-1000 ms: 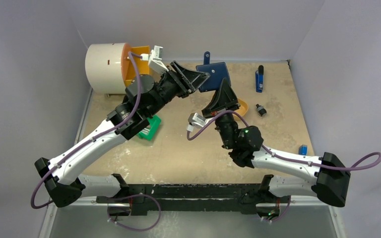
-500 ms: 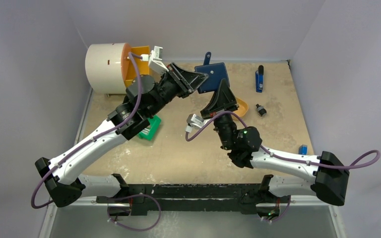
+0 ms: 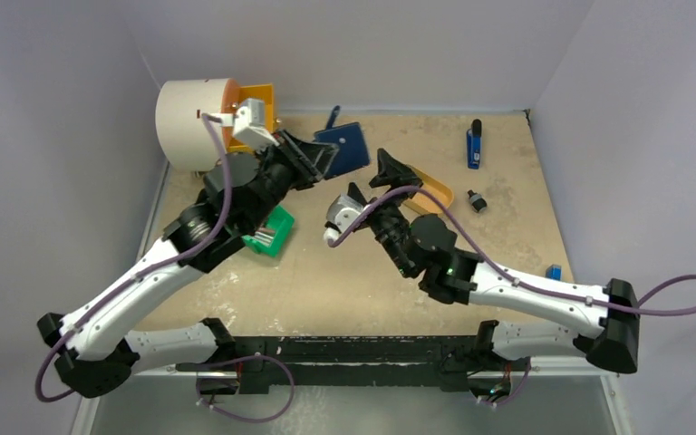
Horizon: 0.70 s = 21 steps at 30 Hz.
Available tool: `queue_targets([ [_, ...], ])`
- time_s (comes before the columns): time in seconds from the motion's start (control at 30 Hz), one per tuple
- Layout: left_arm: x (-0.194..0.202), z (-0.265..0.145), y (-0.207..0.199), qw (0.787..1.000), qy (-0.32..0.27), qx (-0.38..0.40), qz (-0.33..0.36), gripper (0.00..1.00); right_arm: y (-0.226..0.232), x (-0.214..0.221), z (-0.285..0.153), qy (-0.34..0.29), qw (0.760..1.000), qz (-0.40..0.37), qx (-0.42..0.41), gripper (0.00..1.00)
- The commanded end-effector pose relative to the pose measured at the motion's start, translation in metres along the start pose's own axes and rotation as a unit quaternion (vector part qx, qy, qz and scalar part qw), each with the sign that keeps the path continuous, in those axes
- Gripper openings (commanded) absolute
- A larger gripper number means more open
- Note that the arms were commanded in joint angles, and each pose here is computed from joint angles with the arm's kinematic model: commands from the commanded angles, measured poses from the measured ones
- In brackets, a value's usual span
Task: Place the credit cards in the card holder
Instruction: Close the card holder at the center of the board.
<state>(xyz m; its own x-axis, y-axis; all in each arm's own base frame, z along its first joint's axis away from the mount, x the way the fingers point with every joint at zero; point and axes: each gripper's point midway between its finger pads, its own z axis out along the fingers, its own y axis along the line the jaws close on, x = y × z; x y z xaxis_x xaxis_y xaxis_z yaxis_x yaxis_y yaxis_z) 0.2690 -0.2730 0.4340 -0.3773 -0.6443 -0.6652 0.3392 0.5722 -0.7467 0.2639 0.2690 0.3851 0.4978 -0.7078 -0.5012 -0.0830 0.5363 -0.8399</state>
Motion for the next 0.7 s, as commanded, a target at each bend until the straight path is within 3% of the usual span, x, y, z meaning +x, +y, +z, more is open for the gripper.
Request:
queue_targets([
  [0.0,-0.067,-0.059,0.029,0.988,-0.095,-0.075,0.095,0.00,0.038,-0.005,-0.019,0.011,0.954,0.247,-0.170,0.99],
  [0.13,-0.058,-0.088,0.053,0.977,-0.048,-0.093,0.187,0.00,0.051,0.017,-0.025,0.020,0.879,0.411,-0.242,0.99],
  [0.33,0.001,-0.101,0.043,0.960,0.103,0.008,0.261,0.00,0.046,0.009,-0.043,-0.016,0.767,0.569,-0.297,0.99],
  [0.53,0.044,-0.111,0.027,0.938,0.188,0.107,0.270,0.00,0.043,-0.020,-0.087,-0.056,0.668,0.614,-0.416,0.96],
  [0.6,0.052,-0.117,0.020,0.931,0.196,0.143,0.271,0.00,0.047,-0.026,-0.106,-0.059,0.648,0.611,-0.451,0.95],
  [0.67,0.061,-0.122,0.015,0.924,0.205,0.178,0.269,0.00,0.045,-0.027,-0.120,-0.061,0.645,0.612,-0.455,0.95],
])
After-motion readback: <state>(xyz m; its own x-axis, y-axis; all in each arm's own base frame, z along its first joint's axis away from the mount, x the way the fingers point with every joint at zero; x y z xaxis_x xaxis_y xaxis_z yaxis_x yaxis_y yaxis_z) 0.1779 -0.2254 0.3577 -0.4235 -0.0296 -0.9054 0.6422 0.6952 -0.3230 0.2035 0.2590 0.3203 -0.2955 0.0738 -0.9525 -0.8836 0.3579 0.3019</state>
